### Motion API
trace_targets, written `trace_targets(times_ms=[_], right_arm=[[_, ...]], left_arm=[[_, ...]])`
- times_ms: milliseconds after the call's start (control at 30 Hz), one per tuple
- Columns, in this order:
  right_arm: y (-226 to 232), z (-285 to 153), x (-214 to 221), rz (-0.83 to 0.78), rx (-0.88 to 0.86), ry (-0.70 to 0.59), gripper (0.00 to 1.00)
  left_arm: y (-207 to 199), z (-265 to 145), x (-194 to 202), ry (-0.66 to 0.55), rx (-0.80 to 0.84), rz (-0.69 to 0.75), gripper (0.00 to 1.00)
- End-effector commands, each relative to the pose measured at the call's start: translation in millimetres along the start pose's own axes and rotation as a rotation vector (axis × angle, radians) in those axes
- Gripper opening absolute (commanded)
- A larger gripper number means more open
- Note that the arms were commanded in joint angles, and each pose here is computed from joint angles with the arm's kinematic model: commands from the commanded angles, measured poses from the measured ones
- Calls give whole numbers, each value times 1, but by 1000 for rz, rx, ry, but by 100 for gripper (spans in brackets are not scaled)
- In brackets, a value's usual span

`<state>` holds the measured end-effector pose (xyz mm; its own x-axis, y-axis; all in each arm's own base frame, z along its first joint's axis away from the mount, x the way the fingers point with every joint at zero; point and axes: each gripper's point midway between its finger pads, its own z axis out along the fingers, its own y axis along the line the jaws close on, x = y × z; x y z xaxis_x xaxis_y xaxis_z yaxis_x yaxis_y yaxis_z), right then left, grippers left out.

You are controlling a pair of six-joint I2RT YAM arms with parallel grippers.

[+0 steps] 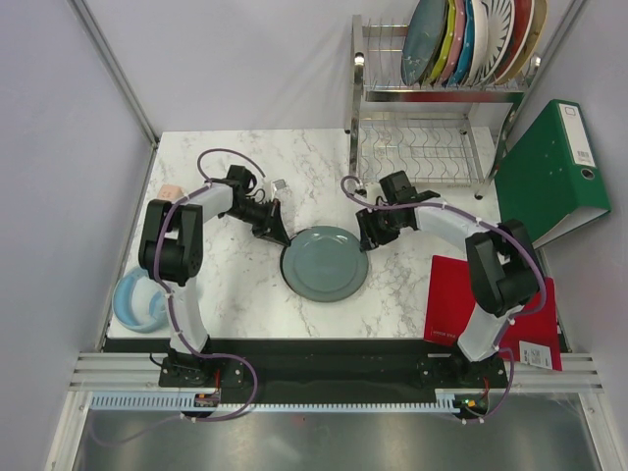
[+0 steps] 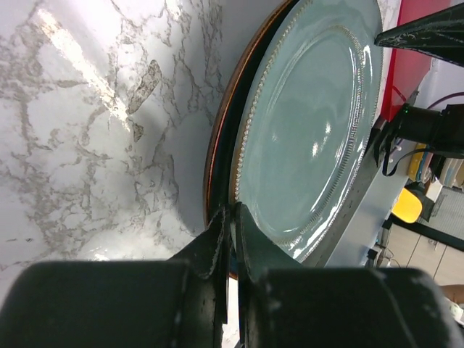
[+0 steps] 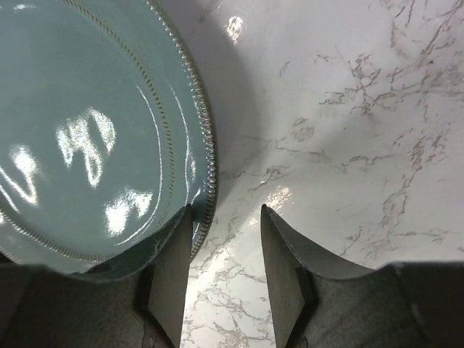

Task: Load the plates into the dish rack
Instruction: Pick up the plate at the center of the board.

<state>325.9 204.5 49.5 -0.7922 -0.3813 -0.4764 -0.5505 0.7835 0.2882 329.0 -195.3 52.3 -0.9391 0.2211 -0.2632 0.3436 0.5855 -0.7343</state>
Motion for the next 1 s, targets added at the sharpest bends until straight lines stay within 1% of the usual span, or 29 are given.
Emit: trace_targets(times_ms=[0, 33, 100, 133, 233, 300, 333, 400, 433, 467, 533, 667, 700, 800, 867, 967], right_arm=[[5, 1, 6, 93, -132, 8, 49], [14, -1, 4, 107, -197, 2, 49], [13, -2, 5, 142, -256, 1, 49], [21, -6, 3, 151, -321, -6, 49], [26, -8, 6, 207, -396, 1, 46], [29, -11, 6, 228, -446, 0, 42], [30, -12, 6, 229, -458, -1, 32], [29, -13, 6, 233, -462, -7, 19], [28, -14, 5, 235, -460, -8, 6], [26, -14, 5, 233, -451, -11, 1], [26, -17, 2, 223, -441, -22, 0], [27, -28, -10, 196, -421, -58, 0], [28, -35, -15, 179, -419, -81, 0], [35, -51, -29, 133, -433, -128, 0], [37, -56, -35, 119, -432, -142, 0], [38, -62, -42, 34, -426, -160, 0]], left_arm=[[-25, 4, -9, 6, 112, 25, 8], [-27, 6, -8, 10, 119, 24, 8], [-28, 9, -8, 18, 122, 27, 8], [-28, 10, -8, 20, 126, 27, 8], [-29, 13, -7, 27, 130, 24, 8], [-30, 13, -7, 28, 139, 25, 8], [-29, 14, -7, 30, 140, 24, 9], [-29, 14, -7, 30, 137, 24, 9], [-29, 14, -7, 29, 137, 22, 9], [-29, 13, -8, 27, 135, 25, 10], [-30, 13, -8, 27, 133, 28, 14], [-30, 9, -11, 13, 118, 53, 43], [-31, 8, -11, 8, 123, 85, 46], [-36, 4, -12, -8, 141, 186, 51], [-33, 4, -12, -9, 147, 225, 52], [-32, 6, -10, -1, 171, 251, 52]])
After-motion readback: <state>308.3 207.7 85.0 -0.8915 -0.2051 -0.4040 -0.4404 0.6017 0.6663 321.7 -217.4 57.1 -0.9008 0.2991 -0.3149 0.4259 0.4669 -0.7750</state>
